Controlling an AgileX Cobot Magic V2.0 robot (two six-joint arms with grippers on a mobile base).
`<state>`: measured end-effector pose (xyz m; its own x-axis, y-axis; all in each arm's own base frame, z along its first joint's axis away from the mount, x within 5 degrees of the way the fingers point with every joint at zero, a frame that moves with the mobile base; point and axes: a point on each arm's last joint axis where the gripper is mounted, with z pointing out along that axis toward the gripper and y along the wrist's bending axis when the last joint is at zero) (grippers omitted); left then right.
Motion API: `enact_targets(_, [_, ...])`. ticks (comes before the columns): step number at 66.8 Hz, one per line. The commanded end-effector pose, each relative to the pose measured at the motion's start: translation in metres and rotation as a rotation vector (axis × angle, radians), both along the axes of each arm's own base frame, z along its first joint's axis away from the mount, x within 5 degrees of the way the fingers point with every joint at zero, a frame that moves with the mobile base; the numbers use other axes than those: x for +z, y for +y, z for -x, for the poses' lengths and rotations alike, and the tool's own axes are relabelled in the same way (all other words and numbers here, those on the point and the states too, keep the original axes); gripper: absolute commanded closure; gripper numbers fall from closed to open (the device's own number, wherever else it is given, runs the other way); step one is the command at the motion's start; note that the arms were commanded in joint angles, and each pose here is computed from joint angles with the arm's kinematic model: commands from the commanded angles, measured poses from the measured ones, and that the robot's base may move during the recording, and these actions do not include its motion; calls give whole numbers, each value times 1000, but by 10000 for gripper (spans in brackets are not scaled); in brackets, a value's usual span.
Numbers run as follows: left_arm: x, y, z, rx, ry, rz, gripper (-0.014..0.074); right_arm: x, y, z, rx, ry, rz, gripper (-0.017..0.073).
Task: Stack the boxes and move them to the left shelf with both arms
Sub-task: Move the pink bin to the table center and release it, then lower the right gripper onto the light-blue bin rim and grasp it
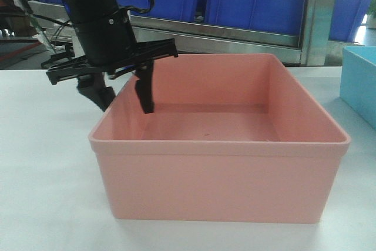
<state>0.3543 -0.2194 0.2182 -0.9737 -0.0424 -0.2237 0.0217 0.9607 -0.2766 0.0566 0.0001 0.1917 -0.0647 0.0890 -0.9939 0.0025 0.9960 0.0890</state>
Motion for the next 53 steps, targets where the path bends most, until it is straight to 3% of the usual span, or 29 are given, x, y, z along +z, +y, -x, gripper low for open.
enact_targets(1, [34,-2,4,-14,-67,58,77,17,0,2,-3,-128,1,506])
enact_targets(5, [37,-2,6,-33,-51,45,8,17,0,2,-3,-128,1,506])
enact_targets(15, [72,2,15,-130,-92,33,9,17,0,2,-2,-134,1,506])
enact_targets(24, [134,19,37,-197,-306,52,10,18,0,2,-2,-140,1,506])
enact_targets(32, [179,45,66,-238,-485,-19,17,16,0,2,-3,-120,2,506])
enact_targets(40, [206,74,100,-224,-638,-56,106,16,0,2,-3,-120,2,506])
enact_targets(48, [216,98,139,-209,-772,-16,259,21,0,3,-2,-162,-2,506])
enact_targets(53, [213,111,161,-202,-837,13,361,32,0,5,1,-189,-63,506])
